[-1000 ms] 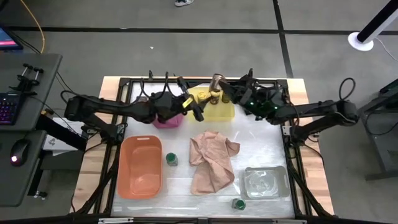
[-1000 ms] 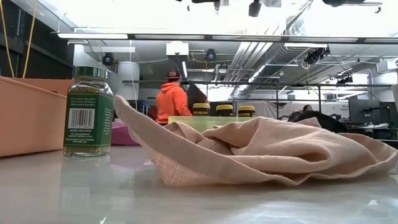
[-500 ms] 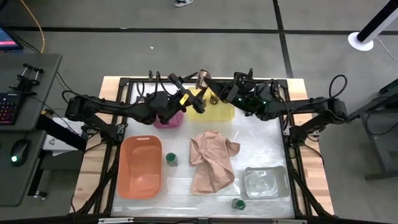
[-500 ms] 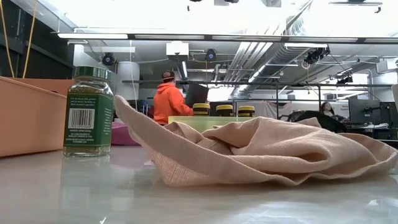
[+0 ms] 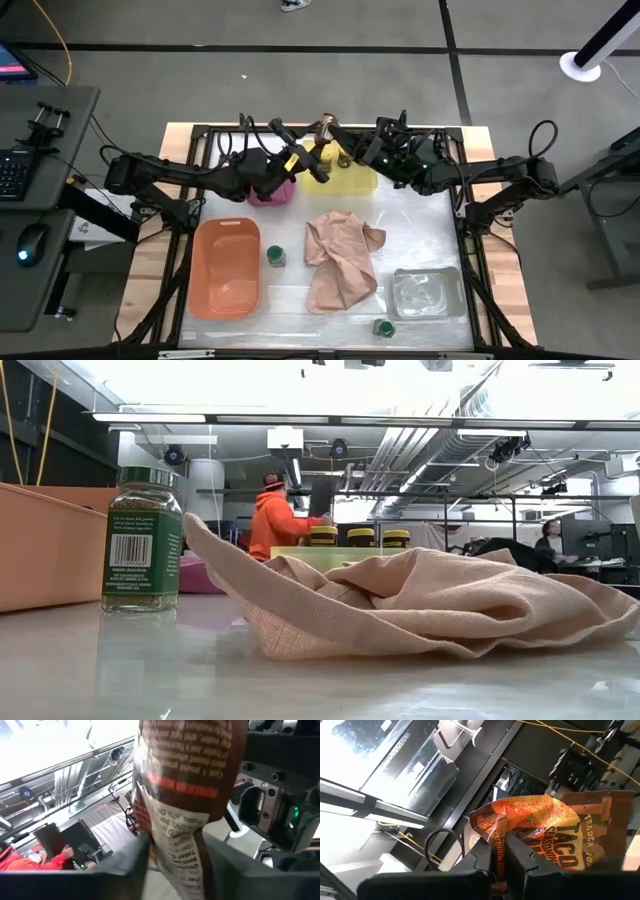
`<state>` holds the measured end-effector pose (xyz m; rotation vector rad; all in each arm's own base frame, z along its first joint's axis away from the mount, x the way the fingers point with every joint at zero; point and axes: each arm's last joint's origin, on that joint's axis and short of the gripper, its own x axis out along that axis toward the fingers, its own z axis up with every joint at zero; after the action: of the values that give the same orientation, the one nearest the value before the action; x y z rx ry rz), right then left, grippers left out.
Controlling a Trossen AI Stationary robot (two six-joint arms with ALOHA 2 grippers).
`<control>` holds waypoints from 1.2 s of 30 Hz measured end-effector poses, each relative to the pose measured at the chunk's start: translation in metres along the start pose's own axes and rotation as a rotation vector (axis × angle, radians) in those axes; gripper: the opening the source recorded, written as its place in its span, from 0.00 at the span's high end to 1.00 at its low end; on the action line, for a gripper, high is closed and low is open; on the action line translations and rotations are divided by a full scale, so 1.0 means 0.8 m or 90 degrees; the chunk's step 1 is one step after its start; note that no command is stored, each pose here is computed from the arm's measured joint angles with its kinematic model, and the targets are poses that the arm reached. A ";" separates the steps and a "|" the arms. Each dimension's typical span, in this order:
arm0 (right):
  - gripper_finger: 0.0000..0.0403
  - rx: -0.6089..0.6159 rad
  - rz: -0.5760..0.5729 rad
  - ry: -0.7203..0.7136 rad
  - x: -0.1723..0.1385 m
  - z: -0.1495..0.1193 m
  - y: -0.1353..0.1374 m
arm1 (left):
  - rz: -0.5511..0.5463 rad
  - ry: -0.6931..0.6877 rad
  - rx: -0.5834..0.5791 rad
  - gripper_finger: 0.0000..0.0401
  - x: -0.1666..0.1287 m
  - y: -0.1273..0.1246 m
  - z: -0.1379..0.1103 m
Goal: Sort spices by type
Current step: Put the right orange spice pack into the orange bin
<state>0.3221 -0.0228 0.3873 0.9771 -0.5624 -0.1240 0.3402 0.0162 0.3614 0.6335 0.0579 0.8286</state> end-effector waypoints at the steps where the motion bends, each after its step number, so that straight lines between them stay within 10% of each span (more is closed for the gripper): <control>1: 0.95 0.002 0.001 0.002 0.000 0.000 0.000 | 0.000 0.000 0.000 0.73 0.000 0.000 0.000; 5: 0.89 0.006 0.009 -0.003 0.000 0.001 0.002 | 0.000 0.000 0.000 0.96 0.000 0.000 0.000; 21: 0.45 -0.148 0.082 -0.108 -0.022 0.062 0.046 | -0.067 0.269 0.103 0.99 -0.047 0.022 -0.036; 30: 0.42 -0.233 -0.030 -0.034 -0.040 0.092 0.039 | -0.301 0.627 -0.227 1.00 -0.158 0.074 -0.070; 36: 0.42 -0.256 -0.083 0.008 -0.039 0.095 0.023 | -0.477 0.839 -0.284 1.00 -0.199 0.077 -0.072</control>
<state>0.2544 -0.0586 0.4222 0.6207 -0.4396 -0.3335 0.1732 -0.0358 0.3178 -0.4408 1.1977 0.3695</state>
